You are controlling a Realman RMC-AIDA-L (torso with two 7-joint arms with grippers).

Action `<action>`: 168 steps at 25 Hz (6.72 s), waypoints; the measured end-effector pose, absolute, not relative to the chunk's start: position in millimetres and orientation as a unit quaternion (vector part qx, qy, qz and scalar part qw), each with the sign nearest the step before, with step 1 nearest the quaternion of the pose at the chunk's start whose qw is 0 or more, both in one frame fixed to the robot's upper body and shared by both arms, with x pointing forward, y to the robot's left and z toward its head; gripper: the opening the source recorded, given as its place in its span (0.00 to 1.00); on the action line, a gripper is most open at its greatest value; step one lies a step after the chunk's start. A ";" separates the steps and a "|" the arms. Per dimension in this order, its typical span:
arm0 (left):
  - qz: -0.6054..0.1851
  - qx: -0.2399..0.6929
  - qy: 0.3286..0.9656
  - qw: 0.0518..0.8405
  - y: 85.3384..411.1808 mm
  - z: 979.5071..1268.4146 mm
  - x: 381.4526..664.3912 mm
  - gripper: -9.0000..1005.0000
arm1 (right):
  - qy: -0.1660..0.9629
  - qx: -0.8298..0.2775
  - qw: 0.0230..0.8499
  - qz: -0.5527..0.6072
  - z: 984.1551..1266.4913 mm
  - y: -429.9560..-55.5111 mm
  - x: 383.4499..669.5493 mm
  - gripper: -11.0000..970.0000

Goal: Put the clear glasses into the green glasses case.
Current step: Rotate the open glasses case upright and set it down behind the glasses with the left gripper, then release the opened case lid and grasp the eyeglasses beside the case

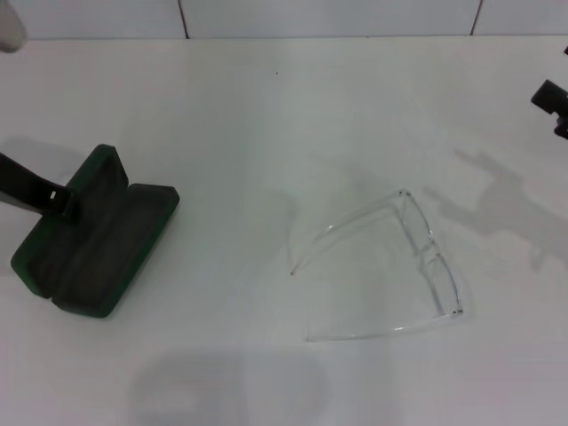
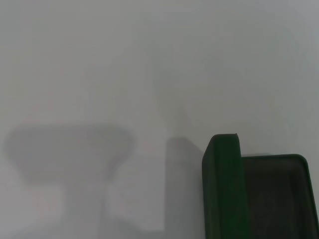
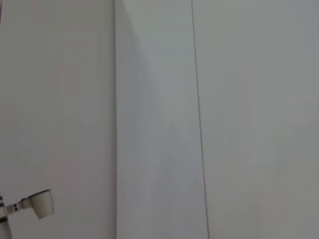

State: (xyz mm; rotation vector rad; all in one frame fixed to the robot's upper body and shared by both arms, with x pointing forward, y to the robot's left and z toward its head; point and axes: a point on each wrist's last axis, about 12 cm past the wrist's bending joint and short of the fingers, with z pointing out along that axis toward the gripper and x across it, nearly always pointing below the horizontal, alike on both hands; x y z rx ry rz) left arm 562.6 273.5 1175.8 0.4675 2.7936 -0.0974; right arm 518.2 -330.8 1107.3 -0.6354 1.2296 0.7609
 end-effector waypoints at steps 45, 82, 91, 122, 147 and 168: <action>0.030 0.578 0.777 0.248 169.1 1206.9 549.8 0.21 | 0.518 -0.189 0.762 0.341 1096.6 -372.0 439.1 0.83; 0.025 0.699 0.663 0.268 90.6 1172.2 523.9 0.22 | 0.532 -0.163 0.764 0.327 1088.6 -376.7 428.1 0.82; 0.024 0.696 0.658 0.285 84.7 1165.7 530.6 0.22 | 0.533 -0.159 0.766 0.323 1087.9 -379.3 423.9 0.82; 0.002 0.695 0.662 0.280 79.0 1154.5 533.7 0.28 | 0.538 -0.154 0.766 0.317 1086.4 -382.2 422.1 0.82; -0.209 0.627 0.629 0.409 86.7 1264.7 511.0 0.47 | 0.690 -0.225 0.547 0.417 1126.1 -384.3 481.2 0.81; -0.420 0.425 0.559 0.575 235.1 1288.9 501.3 0.46 | 0.932 -0.272 0.178 0.158 1276.7 -293.3 559.5 0.76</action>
